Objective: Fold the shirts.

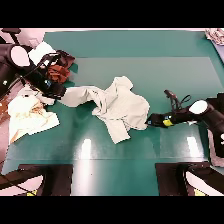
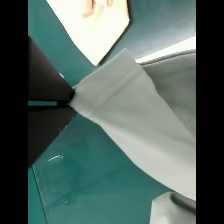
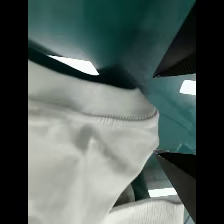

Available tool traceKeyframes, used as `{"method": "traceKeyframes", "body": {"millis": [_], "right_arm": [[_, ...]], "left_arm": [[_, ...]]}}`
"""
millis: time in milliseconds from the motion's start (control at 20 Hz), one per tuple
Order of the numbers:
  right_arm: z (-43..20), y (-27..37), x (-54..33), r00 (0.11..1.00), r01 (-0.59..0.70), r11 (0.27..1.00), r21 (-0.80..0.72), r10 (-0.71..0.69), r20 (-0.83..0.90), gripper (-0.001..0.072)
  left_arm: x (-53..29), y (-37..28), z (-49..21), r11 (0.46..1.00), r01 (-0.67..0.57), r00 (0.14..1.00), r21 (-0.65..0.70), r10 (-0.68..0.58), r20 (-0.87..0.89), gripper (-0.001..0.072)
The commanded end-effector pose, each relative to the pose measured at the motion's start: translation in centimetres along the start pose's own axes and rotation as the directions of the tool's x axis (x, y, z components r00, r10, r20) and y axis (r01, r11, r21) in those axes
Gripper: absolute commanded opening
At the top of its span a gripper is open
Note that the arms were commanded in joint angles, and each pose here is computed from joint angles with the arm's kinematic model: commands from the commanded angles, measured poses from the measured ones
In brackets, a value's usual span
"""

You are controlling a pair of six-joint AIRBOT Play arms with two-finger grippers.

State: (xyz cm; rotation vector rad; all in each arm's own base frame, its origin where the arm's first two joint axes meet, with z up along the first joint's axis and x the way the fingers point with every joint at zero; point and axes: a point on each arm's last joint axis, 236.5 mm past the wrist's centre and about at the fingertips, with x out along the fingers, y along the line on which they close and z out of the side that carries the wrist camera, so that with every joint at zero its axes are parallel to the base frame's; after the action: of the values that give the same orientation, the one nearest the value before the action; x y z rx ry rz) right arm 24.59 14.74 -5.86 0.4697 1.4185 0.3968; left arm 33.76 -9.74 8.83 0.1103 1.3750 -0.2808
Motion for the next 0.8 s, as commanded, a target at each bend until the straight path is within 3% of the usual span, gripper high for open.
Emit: {"method": "traceKeyframes", "body": {"millis": [0,200,250,400,600,750], "right_arm": [[-1.8,-1.2,2.7,1.0,0.008,0.999,0.048,-0.008,0.004,0.0524],[0.8,0.5,4.1,0.973,-0.144,0.974,0.173,0.108,0.203,0.0516],[1.5,1.5,4.1,0.962,-0.18,0.968,0.175,0.136,0.238,0.0466],[3.4,6.0,2.5,0.938,-0.245,0.968,0.061,0.22,0.268,0.0025],[7.2,11.4,-7.7,0.866,-0.295,0.94,-0.168,0.338,0.37,0.0025],[8.8,11.4,-17.6,0.822,-0.241,0.937,-0.254,0.336,0.459,0.0024]], "left_arm": [[-1.6,0.4,-0.2,1.0,-0.025,0.999,0.005,0.025,0.046,0.0029],[-1.8,-0.1,0.1,1.0,-0.003,0.998,0.006,0.003,0.065,0.003],[-1.8,-0.3,0.2,1.0,0.005,0.997,0.006,-0.005,0.072,0.003],[-1.9,-0.2,0.6,1.0,-0.002,0.996,0.009,0.001,0.086,0.0029],[-4.1,0.8,0.6,1.0,-0.017,0.989,-0.015,0.02,0.146,0.0029],[-9.3,3.1,2.0,0.996,-0.038,0.958,-0.081,0.06,0.28,0.0029]]}}
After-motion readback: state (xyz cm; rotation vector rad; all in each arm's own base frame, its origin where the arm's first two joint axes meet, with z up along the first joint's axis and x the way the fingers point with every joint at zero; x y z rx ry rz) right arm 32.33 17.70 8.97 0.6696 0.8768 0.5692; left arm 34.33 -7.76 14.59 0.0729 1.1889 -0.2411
